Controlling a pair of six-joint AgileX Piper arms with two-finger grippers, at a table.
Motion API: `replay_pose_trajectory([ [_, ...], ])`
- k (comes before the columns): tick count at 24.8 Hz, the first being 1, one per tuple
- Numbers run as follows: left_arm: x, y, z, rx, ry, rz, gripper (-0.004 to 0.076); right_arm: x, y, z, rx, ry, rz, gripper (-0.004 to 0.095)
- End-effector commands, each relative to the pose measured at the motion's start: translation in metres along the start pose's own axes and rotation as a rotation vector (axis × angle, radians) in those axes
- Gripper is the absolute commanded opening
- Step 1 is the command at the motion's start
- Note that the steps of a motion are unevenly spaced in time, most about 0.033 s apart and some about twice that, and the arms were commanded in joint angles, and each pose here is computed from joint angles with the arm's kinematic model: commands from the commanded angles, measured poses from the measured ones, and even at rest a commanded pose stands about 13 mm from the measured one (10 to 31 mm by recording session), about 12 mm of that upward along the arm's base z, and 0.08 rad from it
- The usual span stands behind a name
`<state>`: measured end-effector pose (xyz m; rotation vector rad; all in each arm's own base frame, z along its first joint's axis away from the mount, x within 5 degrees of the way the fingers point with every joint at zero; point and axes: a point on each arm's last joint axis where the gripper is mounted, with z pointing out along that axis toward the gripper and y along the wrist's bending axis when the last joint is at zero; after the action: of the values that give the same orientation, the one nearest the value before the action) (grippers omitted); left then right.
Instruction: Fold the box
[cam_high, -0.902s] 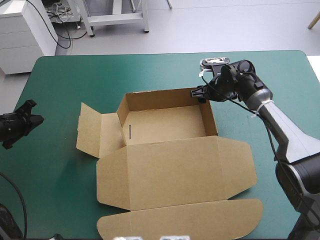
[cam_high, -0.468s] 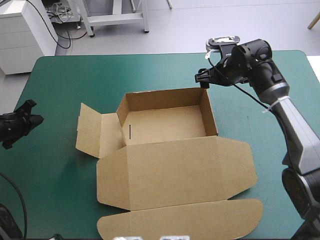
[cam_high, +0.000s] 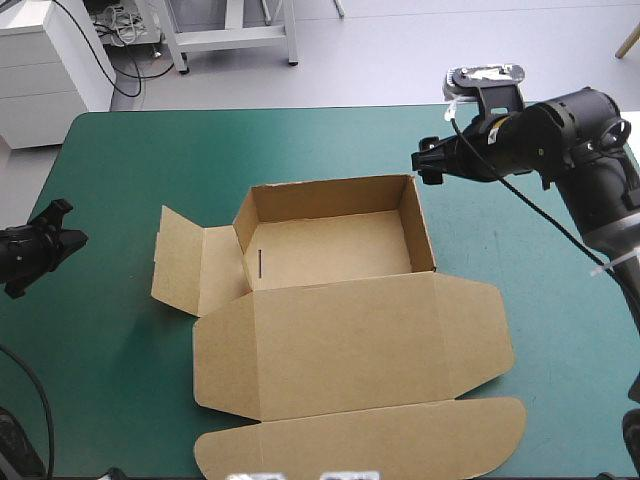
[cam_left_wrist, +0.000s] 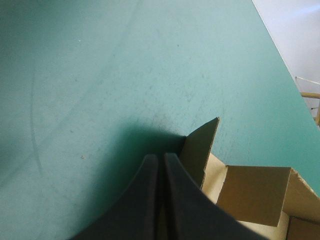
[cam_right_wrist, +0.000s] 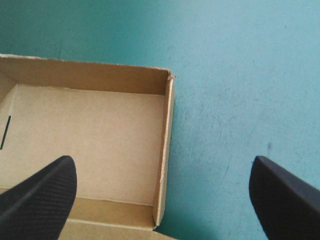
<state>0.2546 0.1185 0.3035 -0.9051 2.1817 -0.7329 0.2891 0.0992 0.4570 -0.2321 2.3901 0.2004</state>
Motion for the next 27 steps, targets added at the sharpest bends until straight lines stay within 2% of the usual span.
replay_pose_trajectory([
  [1, -0.004, -0.017, -0.012, 0.064, -0.060, 0.000, 0.0007, 0.002, -0.002, -0.018, 0.002, -0.074, -0.004, 0.0862],
  [8, -0.004, -0.017, -0.012, 0.064, -0.060, 0.000, 0.0007, 0.000, -0.001, 0.019, 0.013, 0.008, -0.006, 0.0862],
  [18, -0.004, -0.017, -0.012, 0.062, -0.059, 0.002, 0.0007, 0.010, 0.006, 0.129, -0.034, 0.264, -0.013, 0.0862],
  [21, -0.004, -0.017, -0.012, 0.063, -0.060, 0.000, 0.0007, 0.019, 0.006, 0.165, -0.024, 0.345, -0.015, 0.0862],
  [27, -0.004, -0.017, -0.012, 0.062, -0.064, 0.009, 0.0007, 0.025, 0.005, 0.184, -0.022, 0.389, -0.024, 0.0862],
])
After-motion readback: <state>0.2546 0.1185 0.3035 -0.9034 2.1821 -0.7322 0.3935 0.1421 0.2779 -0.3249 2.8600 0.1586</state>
